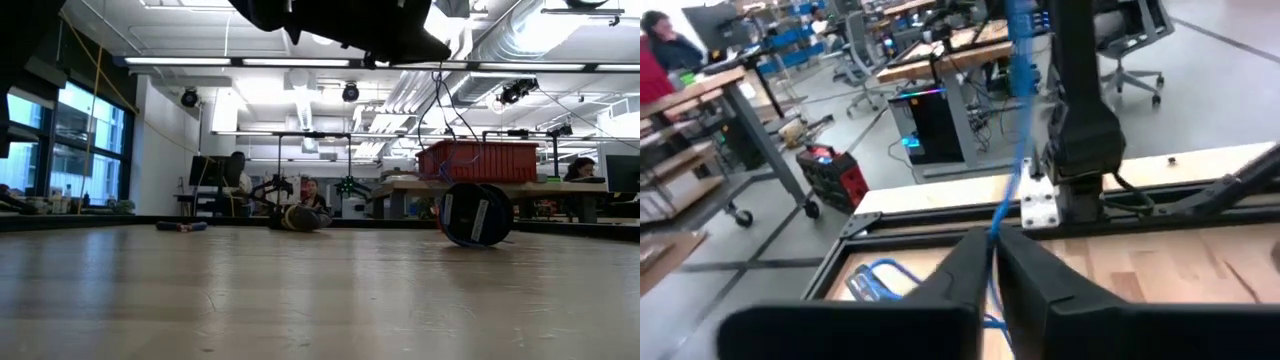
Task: Coil cords
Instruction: Uncoil the blue wire from the black spool
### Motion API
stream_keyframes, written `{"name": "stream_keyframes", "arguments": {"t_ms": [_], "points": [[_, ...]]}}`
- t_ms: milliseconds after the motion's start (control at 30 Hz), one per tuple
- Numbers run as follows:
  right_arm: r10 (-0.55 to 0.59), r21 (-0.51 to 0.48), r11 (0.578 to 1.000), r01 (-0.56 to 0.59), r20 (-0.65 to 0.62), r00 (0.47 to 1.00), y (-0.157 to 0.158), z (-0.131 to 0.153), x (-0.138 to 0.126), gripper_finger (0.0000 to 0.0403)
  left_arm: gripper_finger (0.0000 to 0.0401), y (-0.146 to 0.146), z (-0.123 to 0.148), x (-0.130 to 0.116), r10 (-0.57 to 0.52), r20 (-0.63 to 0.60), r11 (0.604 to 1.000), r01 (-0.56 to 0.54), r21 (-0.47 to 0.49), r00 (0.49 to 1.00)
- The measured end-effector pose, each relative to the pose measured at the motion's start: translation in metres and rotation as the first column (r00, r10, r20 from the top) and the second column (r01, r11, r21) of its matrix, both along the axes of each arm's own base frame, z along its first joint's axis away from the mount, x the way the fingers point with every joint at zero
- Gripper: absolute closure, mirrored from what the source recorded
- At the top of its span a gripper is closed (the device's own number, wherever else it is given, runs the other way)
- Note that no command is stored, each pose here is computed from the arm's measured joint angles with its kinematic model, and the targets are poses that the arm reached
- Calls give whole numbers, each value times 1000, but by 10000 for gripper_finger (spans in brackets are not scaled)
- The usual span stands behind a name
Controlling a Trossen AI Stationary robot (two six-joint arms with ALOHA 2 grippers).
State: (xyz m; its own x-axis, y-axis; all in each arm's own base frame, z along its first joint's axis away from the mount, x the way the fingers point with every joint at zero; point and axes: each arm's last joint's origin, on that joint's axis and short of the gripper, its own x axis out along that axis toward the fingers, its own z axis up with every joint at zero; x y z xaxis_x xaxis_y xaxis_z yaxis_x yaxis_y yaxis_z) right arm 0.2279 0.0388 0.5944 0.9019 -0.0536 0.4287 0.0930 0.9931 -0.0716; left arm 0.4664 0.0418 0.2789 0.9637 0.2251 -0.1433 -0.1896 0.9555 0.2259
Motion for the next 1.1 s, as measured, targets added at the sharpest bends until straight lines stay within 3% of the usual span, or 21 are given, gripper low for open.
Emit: {"name": "stream_keyframes", "arguments": {"t_ms": [167,233,300,433,600,733,867,933,1100], "points": [[4,10,1000,-4,1,1000,0,0,0,403,398,6,7,0,30,-14,999,-31,-43,999],[-6,66,998,6,1,1000,-1,0,0,402,399,5,15,-3,4,-41,997,-8,-81,999],[-68,157,985,70,-20,998,-4,-2,0,393,399,0,32,-11,-44,-48,993,39,-116,998],[-183,195,957,215,-170,968,-8,-14,0,344,400,-12,72,-39,-124,-51,984,116,-137,991],[-326,185,889,419,-386,863,-12,-37,-1,251,400,-28,109,-83,-162,-120,982,148,-119,979],[-359,133,863,487,-517,777,-14,-54,-2,200,401,-35,142,-119,-121,-82,989,113,-97,989],[-419,88,809,581,-608,675,-17,-68,-8,188,401,-35,164,-142,-82,-12,992,81,-97,997],[-406,86,801,592,-649,643,-18,-74,-12,188,401,-34,172,-151,-66,23,993,68,-99,998],[-234,153,822,548,-786,571,-15,-93,-19,187,401,-31,173,-153,-56,26,991,58,-118,998]]}}
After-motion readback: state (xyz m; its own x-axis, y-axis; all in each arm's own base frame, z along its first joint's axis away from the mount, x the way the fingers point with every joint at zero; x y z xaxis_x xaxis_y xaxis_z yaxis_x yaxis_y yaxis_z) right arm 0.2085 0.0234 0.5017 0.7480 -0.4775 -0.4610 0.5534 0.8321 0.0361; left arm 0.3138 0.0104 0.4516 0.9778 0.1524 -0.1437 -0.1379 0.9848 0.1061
